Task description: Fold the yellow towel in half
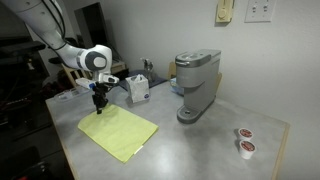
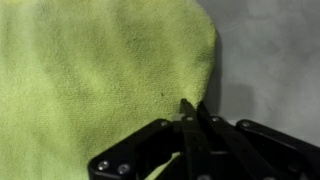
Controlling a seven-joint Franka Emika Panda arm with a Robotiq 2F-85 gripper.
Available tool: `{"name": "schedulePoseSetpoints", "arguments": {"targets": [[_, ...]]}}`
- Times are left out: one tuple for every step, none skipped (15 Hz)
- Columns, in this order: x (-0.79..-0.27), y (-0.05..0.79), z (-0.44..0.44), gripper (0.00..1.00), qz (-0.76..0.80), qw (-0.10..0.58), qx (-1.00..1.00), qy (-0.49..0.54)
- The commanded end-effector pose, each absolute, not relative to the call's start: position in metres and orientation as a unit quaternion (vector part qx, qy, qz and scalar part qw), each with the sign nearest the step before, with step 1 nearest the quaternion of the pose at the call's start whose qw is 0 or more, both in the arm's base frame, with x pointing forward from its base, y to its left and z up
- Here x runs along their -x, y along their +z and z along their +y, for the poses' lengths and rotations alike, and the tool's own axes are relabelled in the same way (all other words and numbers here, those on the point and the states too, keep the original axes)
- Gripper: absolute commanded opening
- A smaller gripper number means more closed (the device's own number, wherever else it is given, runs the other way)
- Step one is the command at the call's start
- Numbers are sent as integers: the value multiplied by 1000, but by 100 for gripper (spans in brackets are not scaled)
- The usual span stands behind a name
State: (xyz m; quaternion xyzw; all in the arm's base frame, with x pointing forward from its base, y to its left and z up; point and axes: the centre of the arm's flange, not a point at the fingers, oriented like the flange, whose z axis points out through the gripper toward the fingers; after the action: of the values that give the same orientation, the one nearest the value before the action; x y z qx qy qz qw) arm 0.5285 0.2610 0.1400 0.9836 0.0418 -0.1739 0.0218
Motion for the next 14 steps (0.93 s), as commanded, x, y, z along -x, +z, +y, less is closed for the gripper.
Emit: {"name": "schedulePoseSetpoints", "arguments": {"targets": [[-531, 135, 261, 0, 50, 22, -983, -176], [-530, 135, 261, 1, 50, 22, -983, -176], [-530, 135, 261, 1, 49, 22, -983, -176], [-530, 135, 261, 1, 49, 23, -983, -176], [-529, 136, 260, 1, 48, 23, -983, -176], [-528, 137, 260, 1, 47, 24, -983, -175], [-526, 140, 260, 1, 47, 25, -983, -173], [-524, 143, 260, 1, 48, 26, -984, -172], [-521, 147, 259, 1, 48, 26, -984, -171], [-520, 149, 259, 1, 49, 27, -984, -170], [-518, 152, 259, 1, 49, 28, -984, -169], [-517, 155, 259, 1, 50, 29, -984, -169], [-515, 157, 259, 1, 50, 30, -984, -168], [-514, 159, 258, 1, 50, 32, -984, -168]]}}
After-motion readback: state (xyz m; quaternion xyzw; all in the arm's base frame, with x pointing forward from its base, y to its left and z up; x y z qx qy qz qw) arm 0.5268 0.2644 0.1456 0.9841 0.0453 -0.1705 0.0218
